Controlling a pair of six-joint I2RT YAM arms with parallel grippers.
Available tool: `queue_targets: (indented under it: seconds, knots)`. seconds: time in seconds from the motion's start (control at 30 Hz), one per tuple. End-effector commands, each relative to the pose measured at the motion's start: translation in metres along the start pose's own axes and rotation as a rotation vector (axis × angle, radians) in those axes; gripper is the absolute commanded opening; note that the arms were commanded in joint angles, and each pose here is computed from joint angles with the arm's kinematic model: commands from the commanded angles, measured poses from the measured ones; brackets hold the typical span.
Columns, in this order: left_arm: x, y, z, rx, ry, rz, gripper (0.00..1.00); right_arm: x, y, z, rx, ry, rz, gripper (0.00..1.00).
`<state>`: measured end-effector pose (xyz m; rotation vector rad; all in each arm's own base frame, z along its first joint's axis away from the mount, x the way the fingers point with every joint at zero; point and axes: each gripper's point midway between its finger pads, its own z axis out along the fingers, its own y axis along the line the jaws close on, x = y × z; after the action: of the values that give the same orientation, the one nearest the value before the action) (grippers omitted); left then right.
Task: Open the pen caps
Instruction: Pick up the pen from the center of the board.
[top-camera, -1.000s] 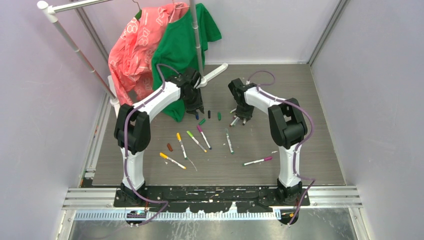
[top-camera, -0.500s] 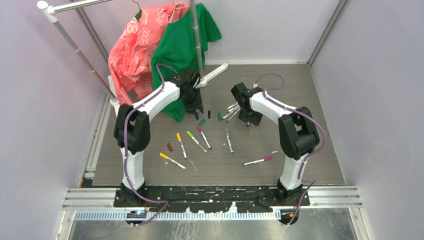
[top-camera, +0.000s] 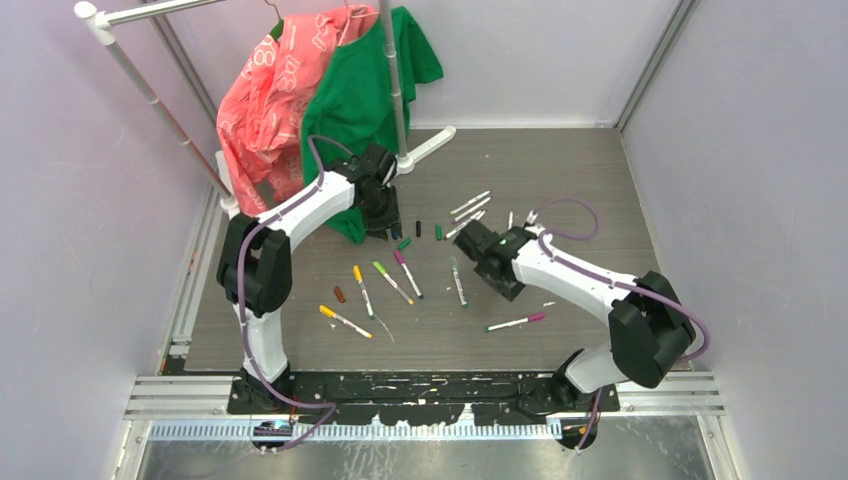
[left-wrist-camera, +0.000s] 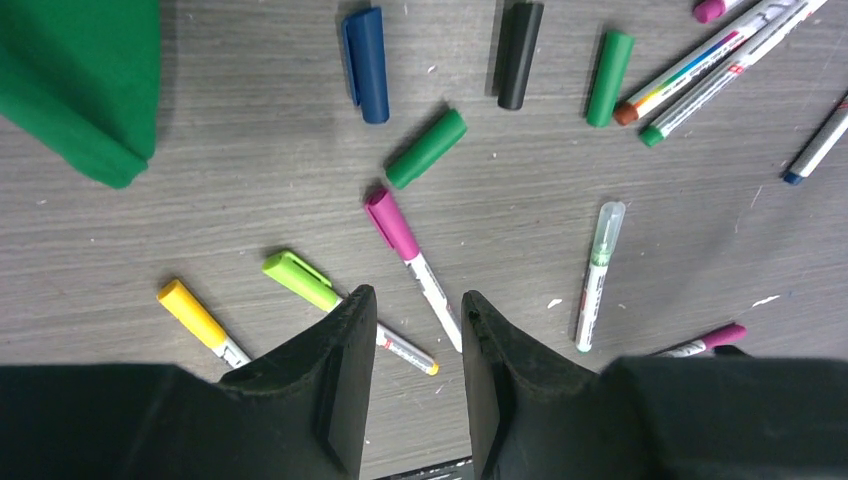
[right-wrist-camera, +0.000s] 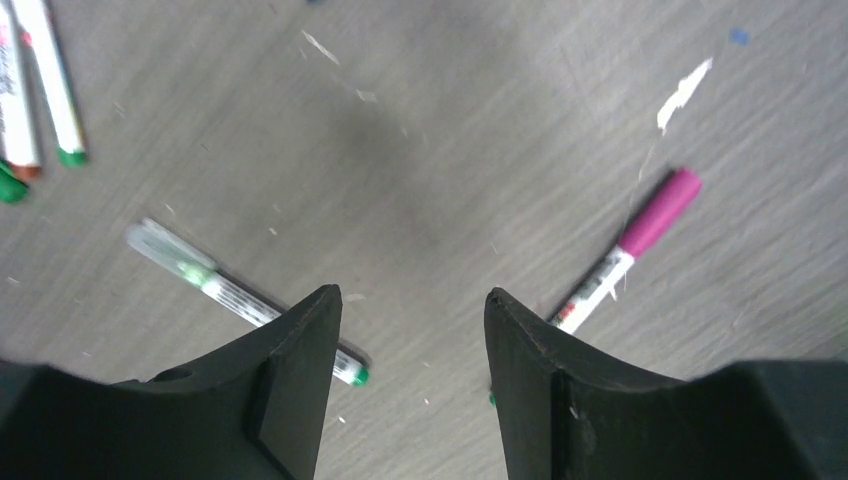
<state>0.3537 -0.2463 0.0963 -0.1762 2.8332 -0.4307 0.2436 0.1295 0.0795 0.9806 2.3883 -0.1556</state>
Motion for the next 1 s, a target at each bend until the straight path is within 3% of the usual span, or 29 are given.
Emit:
queue_targets:
  seconds: [0.0,0.23,0.97]
  knots:
    - [-0.002,-0.015,-0.024,0.063,-0.060,0.048,0.38,0.018,-0.008,-0.007,-0.010,-0.060,0.166,0.60]
    - [0.010,-0.016,-0.031,0.060,-0.056,0.079,0.38,0.049,-0.022,-0.011,-0.031,-0.078,0.227,0.59]
    - [0.024,-0.014,-0.032,0.078,-0.023,0.102,0.37,0.069,-0.060,-0.024,0.005,-0.123,0.330,0.55]
